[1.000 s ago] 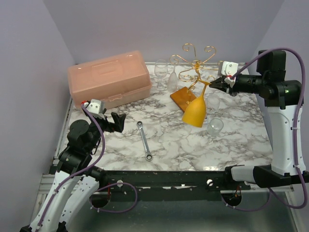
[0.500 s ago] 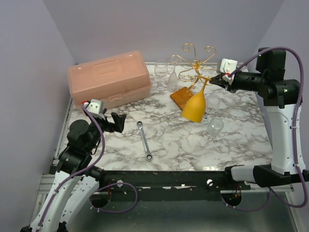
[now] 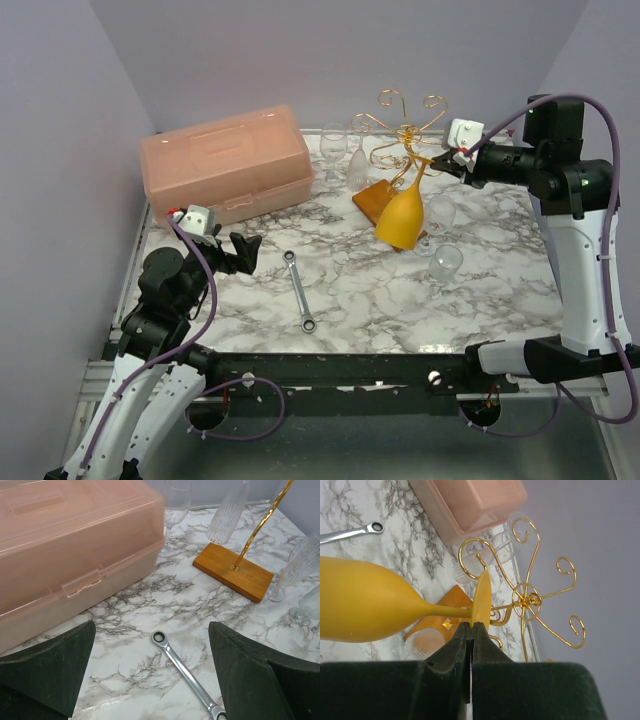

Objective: Place the wine glass upside down on the wine glass rack
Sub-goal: Turn the wine glass upside down at the wine rack.

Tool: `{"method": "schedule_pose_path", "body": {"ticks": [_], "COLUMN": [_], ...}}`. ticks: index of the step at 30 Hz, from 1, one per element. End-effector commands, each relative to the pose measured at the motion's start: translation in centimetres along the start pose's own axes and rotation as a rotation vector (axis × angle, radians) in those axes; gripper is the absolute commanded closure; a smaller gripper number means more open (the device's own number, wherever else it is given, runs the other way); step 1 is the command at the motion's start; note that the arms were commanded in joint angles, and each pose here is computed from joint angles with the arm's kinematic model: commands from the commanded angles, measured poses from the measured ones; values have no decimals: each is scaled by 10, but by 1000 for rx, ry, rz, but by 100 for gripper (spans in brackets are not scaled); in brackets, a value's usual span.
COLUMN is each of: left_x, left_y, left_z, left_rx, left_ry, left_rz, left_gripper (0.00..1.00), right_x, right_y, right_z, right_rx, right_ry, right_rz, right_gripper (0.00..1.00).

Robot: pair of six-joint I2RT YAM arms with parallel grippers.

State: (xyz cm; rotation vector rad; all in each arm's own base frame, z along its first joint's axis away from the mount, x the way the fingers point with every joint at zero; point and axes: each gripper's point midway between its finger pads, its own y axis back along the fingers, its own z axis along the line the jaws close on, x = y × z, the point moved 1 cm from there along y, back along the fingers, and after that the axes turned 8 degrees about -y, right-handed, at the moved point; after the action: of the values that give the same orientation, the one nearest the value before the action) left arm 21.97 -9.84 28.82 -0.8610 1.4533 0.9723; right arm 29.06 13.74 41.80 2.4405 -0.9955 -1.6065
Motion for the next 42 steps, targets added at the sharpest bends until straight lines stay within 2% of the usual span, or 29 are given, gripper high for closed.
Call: {"method": "schedule_pose_path", "body": {"ticks": [1,19,28,42], "left_x": [-1,-1,-1,-4], "left_y": [-1,-1,-1,0], "left_z": [-2,-3,-3,-5], "left_rx": [18,21,24,32], "left_ry": [7,10,13,12], "left_rz": [-16,-14,-15,-26], "left_gripper": [1,1,2,2], "right_x": [-12,-7,-18,-6], "right_y": [3,-2,-33,-50], "right_z": [-12,-13,-1,-15], "right_rx": [42,55,22,111], "right_ry": [51,135,152,222], "right_rz": [-8,41,43,151], "right_gripper": [100,100,100,100]}}
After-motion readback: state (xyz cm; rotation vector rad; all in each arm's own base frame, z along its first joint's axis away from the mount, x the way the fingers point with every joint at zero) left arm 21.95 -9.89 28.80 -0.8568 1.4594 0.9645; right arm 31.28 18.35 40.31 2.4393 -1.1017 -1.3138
